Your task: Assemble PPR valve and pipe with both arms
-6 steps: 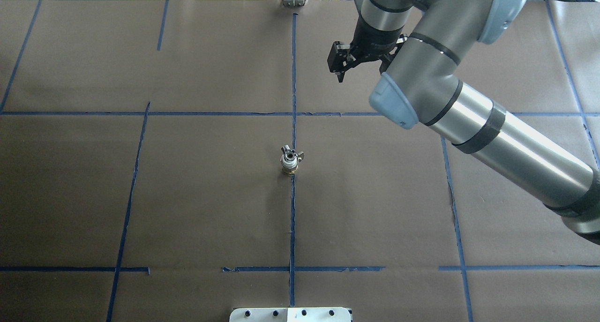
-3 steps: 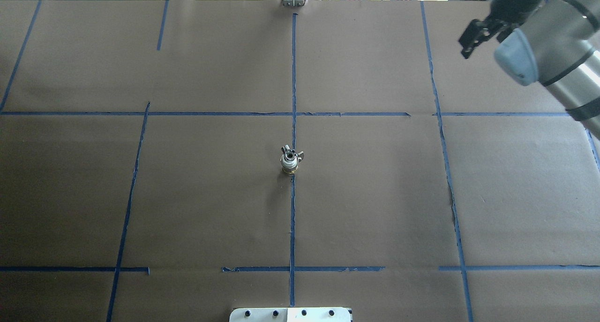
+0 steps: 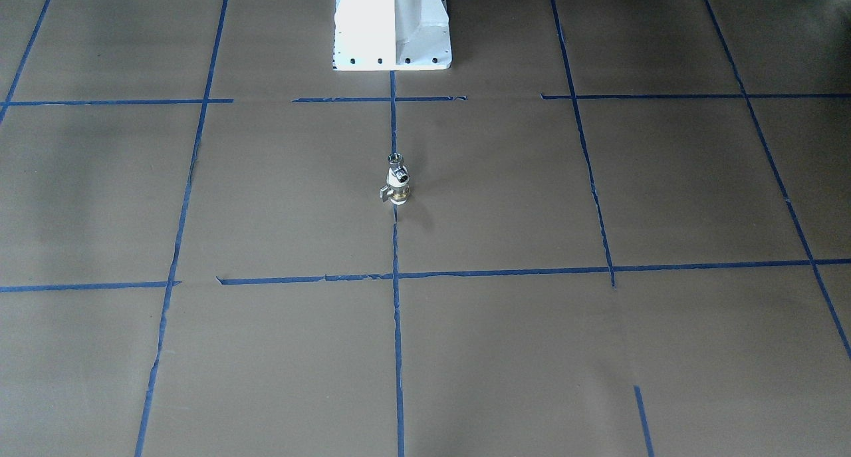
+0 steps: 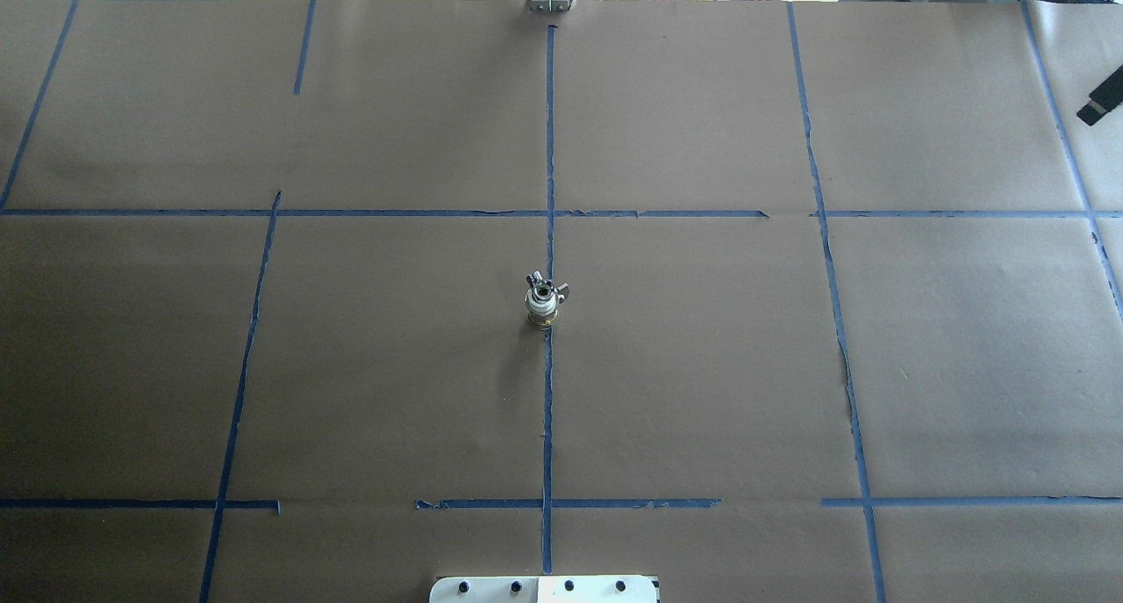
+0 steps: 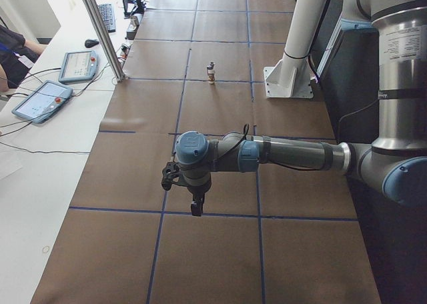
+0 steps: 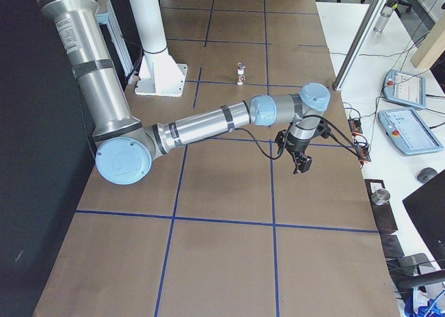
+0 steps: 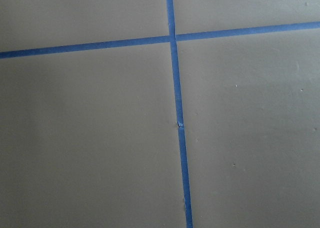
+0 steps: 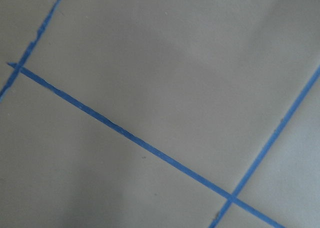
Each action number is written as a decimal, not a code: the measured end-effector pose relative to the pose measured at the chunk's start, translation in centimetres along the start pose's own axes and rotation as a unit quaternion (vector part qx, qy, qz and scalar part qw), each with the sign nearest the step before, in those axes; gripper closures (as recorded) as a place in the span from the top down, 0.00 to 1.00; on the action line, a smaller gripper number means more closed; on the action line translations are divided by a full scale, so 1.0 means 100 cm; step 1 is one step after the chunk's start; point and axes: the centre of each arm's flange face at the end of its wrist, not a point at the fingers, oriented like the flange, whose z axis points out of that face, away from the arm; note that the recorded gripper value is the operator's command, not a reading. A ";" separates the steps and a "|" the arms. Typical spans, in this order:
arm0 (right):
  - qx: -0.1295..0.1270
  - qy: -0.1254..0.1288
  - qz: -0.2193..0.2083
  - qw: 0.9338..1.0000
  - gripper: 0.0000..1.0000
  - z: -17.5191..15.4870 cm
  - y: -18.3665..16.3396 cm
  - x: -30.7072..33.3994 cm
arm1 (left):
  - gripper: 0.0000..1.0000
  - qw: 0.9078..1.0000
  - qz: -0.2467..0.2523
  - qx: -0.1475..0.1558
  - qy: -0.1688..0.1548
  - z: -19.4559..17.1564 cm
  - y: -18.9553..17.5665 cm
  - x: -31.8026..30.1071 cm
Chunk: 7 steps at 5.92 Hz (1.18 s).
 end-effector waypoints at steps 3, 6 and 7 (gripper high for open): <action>-0.015 -0.009 0.111 0.994 1.00 0.042 0.122 0.078 | 1.00 1.000 0.001 -0.003 0.000 0.002 0.003 0.001; 0.009 -0.004 0.182 0.983 1.00 0.083 0.205 0.082 | 1.00 1.000 -0.002 -0.009 0.000 0.008 0.003 -0.001; 0.012 -0.005 0.187 0.982 1.00 0.085 0.209 0.081 | 1.00 1.000 -0.001 -0.009 0.000 0.007 0.003 0.000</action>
